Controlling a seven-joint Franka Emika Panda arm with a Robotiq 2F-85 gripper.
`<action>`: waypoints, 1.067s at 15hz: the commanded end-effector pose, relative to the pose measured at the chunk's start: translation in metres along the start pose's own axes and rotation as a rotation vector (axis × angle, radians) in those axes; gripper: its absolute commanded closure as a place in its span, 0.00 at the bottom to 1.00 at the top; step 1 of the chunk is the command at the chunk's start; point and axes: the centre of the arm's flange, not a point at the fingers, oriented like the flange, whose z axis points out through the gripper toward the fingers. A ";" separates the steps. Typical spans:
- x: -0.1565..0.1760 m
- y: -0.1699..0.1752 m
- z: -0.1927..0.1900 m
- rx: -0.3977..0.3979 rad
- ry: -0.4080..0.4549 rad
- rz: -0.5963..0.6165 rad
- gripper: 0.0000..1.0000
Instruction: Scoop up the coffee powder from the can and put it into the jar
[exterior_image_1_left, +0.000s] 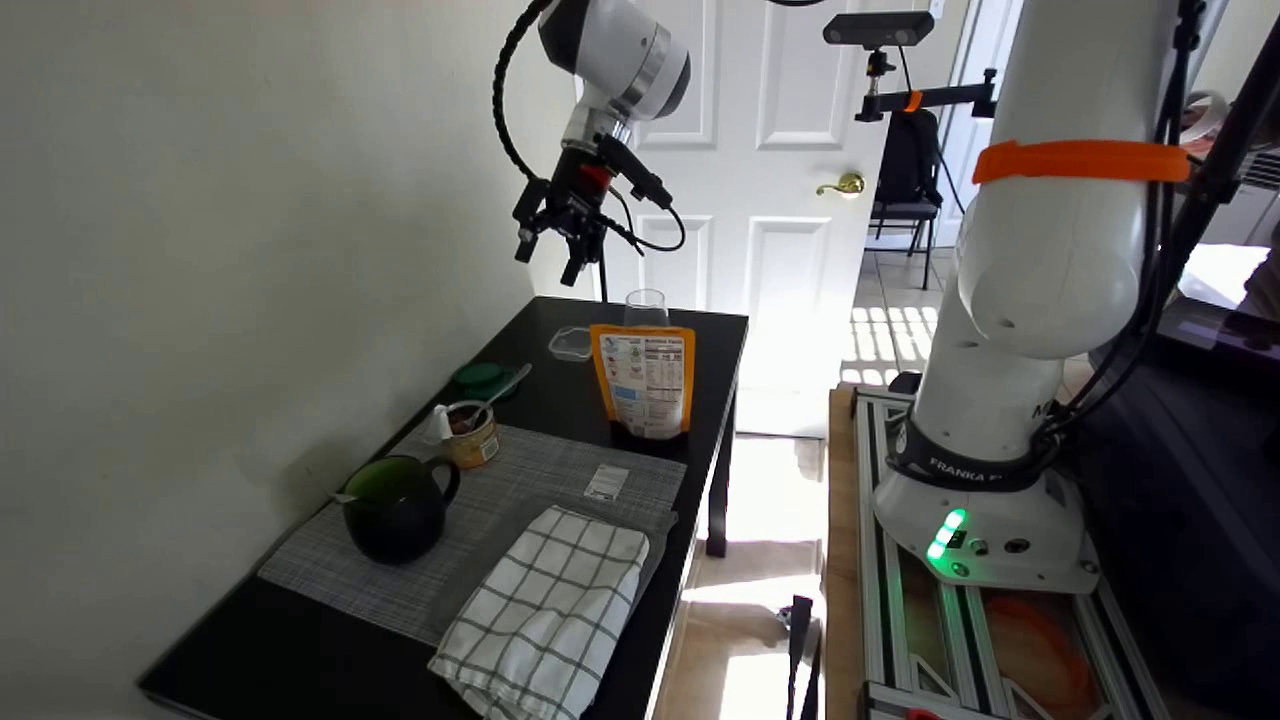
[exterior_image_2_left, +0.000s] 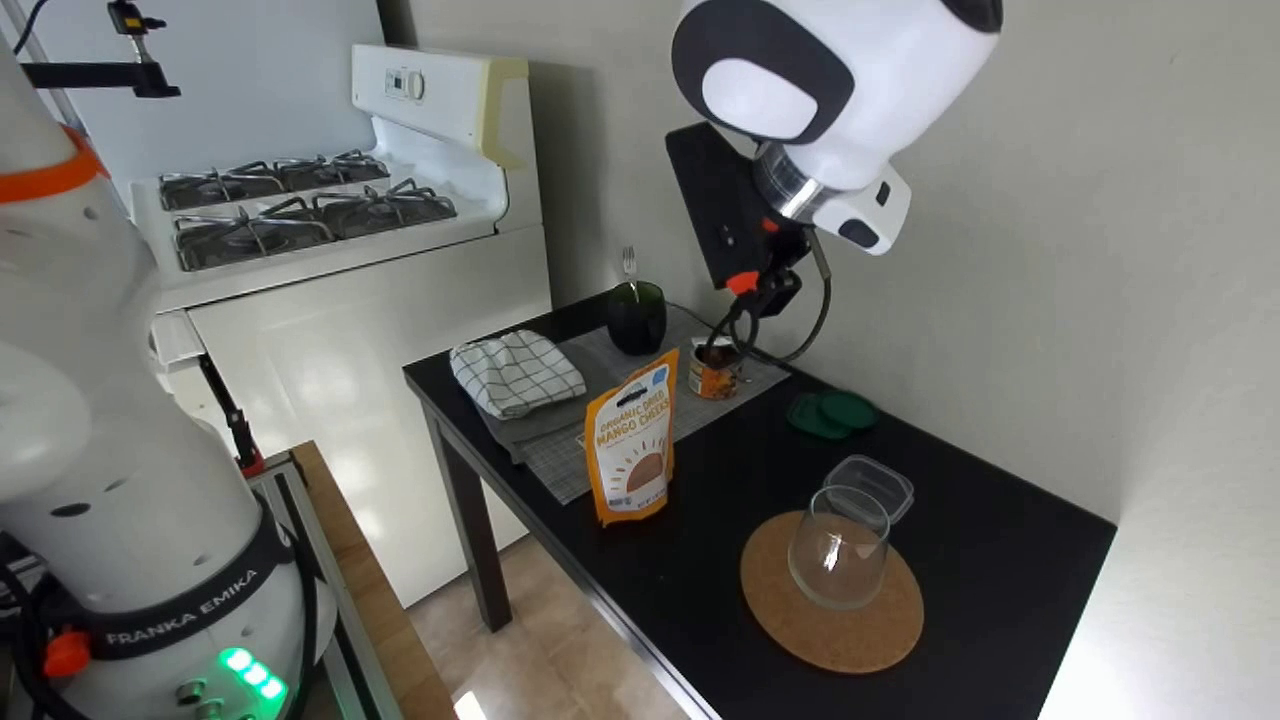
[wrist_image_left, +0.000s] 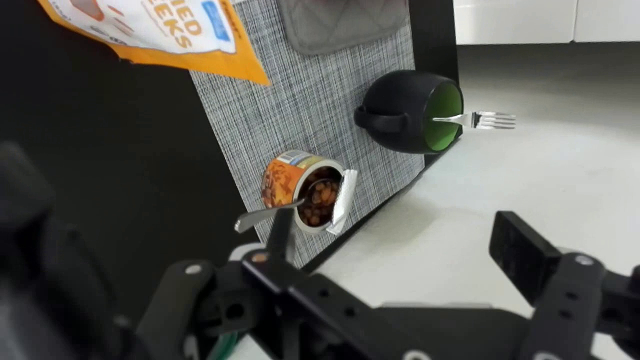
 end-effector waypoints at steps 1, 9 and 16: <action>0.017 0.040 0.029 0.071 -0.087 0.028 0.00; 0.041 0.093 0.068 0.056 -0.178 0.108 0.00; 0.047 0.100 0.085 0.045 -0.102 0.091 0.00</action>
